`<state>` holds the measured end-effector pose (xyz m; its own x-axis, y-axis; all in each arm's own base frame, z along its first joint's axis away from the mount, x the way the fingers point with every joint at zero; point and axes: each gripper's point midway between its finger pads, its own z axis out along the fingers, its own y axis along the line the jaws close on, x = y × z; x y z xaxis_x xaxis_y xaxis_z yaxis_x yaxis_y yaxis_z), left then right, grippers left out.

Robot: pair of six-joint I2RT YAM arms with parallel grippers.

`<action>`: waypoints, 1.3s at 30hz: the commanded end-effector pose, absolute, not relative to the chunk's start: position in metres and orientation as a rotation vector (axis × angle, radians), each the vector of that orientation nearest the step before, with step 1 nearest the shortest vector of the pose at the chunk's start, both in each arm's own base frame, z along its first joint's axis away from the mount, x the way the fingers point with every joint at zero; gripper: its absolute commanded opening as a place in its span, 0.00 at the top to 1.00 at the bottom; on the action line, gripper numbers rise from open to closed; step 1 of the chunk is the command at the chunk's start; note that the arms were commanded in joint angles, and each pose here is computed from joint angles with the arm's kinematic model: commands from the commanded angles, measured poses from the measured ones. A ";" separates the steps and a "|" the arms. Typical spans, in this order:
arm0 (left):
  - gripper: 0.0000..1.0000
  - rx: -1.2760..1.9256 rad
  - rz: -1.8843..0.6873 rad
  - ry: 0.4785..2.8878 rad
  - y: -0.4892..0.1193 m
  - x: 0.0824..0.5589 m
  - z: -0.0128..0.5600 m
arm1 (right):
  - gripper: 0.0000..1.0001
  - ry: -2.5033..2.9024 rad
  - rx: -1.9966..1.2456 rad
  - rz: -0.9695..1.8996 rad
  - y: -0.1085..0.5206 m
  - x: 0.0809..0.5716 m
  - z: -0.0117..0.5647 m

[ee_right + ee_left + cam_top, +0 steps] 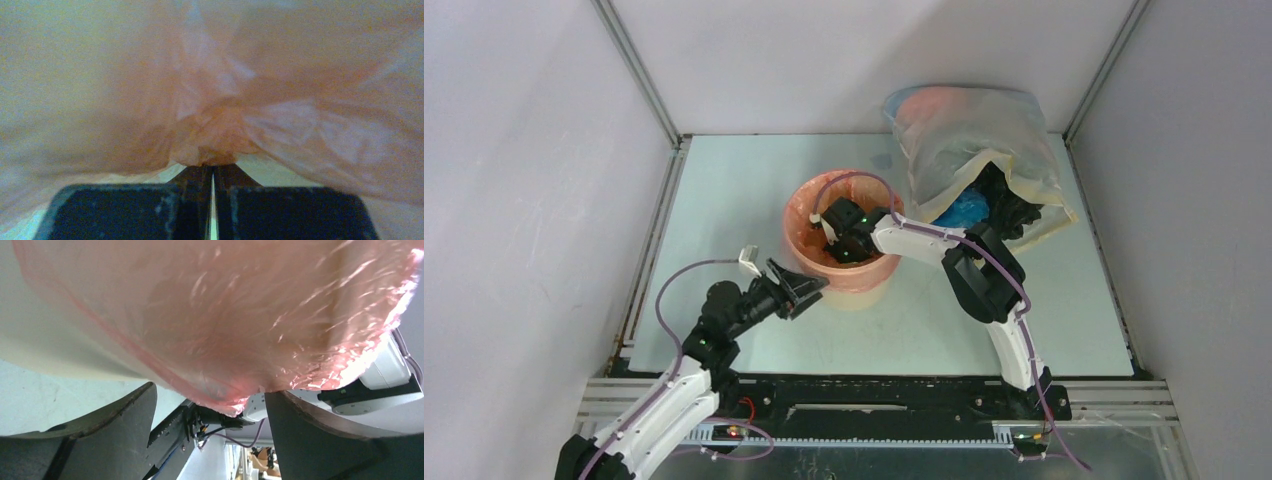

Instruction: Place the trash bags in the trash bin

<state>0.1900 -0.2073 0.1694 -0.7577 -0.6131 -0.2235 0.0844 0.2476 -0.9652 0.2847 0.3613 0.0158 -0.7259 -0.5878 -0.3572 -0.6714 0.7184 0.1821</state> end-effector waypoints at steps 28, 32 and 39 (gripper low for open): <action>0.19 -0.567 -1.135 2.126 -0.177 0.207 0.079 | 1.00 2.606 -0.949 0.428 0.356 0.292 0.046; 0.17 -0.581 -1.070 2.078 -0.163 0.208 0.092 | 1.00 2.553 -0.932 0.442 0.357 0.294 0.074; 0.17 -0.584 -1.043 2.101 -0.159 0.202 0.094 | 1.00 2.469 -0.919 0.450 0.358 0.294 0.122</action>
<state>0.2038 -0.1669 0.0989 -0.6461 -0.6679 -0.3694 -0.0475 0.5182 -0.8539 0.2878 0.3524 0.0678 -0.7091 -0.5603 -0.4281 -0.6685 0.7273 0.1554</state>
